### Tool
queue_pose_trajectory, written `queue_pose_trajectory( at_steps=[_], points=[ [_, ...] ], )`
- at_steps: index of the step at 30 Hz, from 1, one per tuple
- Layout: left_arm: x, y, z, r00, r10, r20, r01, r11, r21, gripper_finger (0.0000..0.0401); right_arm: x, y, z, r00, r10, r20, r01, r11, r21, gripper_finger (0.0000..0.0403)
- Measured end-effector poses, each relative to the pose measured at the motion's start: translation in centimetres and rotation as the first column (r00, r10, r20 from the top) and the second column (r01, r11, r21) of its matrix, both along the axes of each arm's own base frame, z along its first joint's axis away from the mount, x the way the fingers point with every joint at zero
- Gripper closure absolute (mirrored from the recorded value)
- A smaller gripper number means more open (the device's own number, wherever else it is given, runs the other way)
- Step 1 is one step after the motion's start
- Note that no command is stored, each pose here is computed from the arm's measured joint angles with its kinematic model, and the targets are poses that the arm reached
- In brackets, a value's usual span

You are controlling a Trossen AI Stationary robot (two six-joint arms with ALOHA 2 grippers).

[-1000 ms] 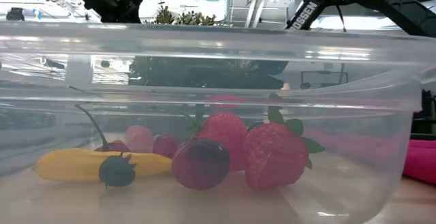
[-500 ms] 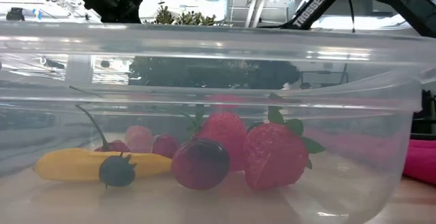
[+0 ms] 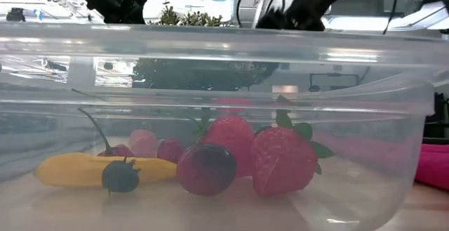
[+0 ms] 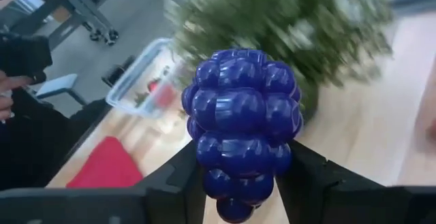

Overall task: Pick and placing Produce into tupperware
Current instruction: Put the grapes into the transparent container

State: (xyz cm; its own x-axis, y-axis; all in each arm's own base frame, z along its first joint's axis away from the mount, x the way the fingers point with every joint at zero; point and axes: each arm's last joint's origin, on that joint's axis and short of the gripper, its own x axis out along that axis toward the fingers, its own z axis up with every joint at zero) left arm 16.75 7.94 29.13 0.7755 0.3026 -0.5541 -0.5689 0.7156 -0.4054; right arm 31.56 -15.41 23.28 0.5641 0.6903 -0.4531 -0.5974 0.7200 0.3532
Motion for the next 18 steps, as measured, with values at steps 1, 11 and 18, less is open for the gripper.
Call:
queue_pose_trajectory(
  at_steps=[1,11,18],
  points=[
    [0.0,0.0,0.0,1.0,0.0,0.0,0.0,1.0,0.0,0.0401,0.0,0.6,0.6,1.0,0.007,0.006,-0.007,1.0,-0.001,0.0236],
    [0.0,0.0,0.0,1.0,0.0,0.0,0.0,1.0,0.0,0.0401,2.7,10.0,4.0,0.988,0.153,0.026,-0.153,0.988,-0.002,0.0204],
    [0.0,0.0,0.0,1.0,0.0,0.0,0.0,1.0,0.0,0.0401,4.5,18.4,4.1,0.989,0.149,0.012,-0.143,0.97,-0.199,0.0228]
  ],
)
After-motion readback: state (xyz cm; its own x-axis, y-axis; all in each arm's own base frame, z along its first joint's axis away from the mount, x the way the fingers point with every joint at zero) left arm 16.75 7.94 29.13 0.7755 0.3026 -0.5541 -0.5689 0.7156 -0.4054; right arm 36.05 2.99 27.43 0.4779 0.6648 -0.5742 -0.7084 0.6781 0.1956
